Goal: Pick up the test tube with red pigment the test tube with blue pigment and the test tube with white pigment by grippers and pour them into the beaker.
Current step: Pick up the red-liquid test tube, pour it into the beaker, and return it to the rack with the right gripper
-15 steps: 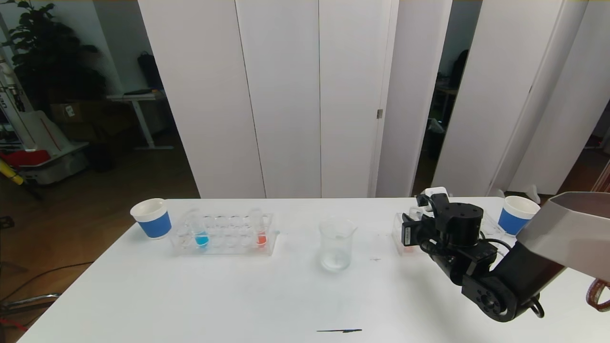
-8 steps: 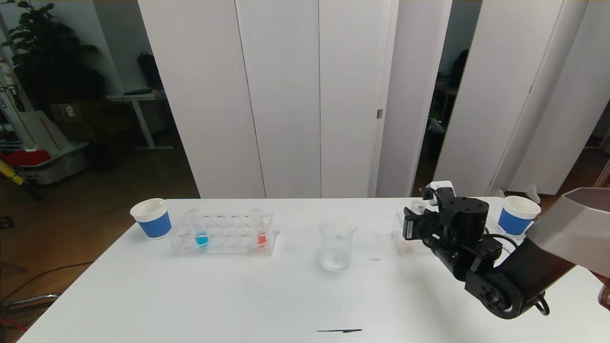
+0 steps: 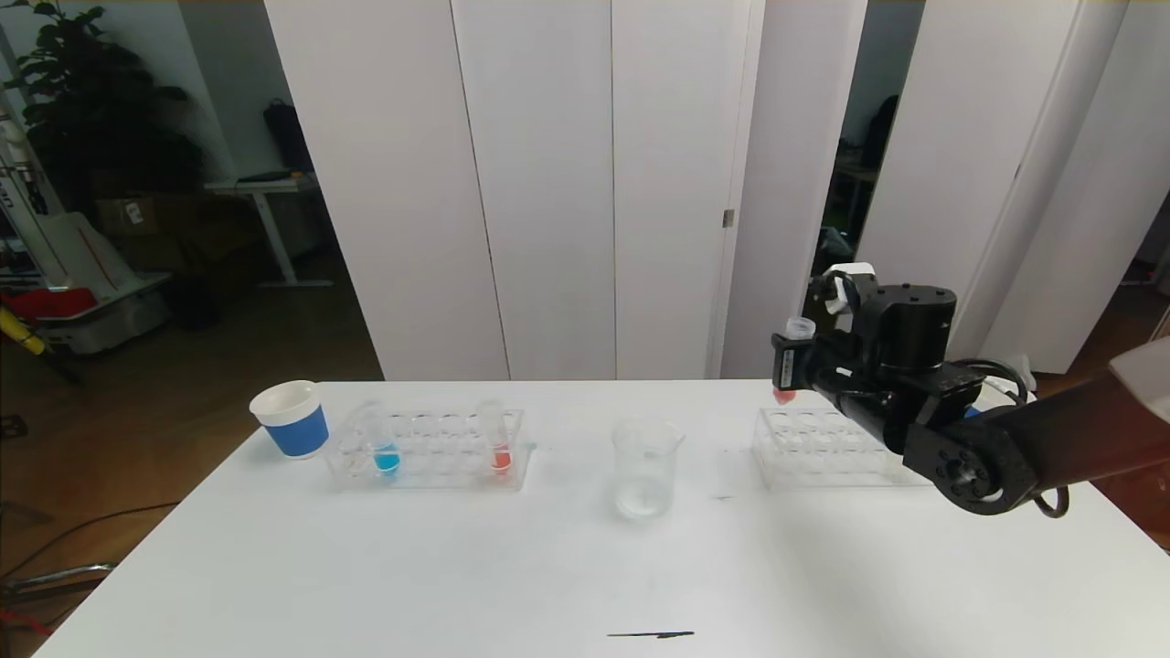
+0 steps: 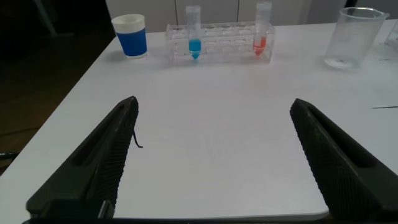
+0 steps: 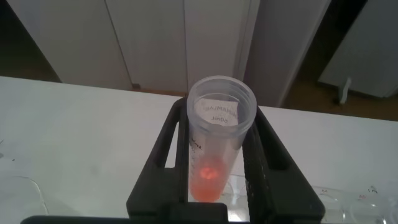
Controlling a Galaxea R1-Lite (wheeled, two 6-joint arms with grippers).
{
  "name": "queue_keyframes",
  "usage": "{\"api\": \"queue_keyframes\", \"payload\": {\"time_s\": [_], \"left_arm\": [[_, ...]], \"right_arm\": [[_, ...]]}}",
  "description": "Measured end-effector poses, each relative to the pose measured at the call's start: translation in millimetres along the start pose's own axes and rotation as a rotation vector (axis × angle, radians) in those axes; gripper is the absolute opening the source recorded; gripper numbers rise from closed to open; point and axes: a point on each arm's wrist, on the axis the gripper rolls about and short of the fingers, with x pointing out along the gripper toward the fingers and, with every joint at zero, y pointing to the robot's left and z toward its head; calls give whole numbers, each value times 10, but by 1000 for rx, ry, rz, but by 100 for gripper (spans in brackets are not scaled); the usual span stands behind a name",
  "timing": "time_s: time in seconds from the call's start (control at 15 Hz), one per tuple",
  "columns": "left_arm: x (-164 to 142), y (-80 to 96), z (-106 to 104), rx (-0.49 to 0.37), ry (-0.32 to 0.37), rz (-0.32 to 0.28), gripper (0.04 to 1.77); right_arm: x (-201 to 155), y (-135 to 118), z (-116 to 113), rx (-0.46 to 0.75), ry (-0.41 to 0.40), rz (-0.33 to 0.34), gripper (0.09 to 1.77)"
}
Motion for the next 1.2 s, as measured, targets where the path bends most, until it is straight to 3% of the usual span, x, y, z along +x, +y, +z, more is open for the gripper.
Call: {"api": "queue_keyframes", "payload": {"time_s": [0.33,0.47,0.6,0.8,1.07,1.2], "left_arm": [[0,0,0,0,0,0,174],[0,0,0,0,0,0,174],[0,0,0,0,0,0,174],[0,0,0,0,0,0,174],[0,0,0,0,0,0,174],[0,0,0,0,0,0,174]], "right_arm": [[193,35,621,-8,0,200,57],[289,76,761,-92,-30,306,57],[368,113,773,-211,-71,385,57],[393,193,618,-348,-103,496,57],[411,392,586,-381,-320,614,57],[434,510,479,-448,-355,646,57]]}}
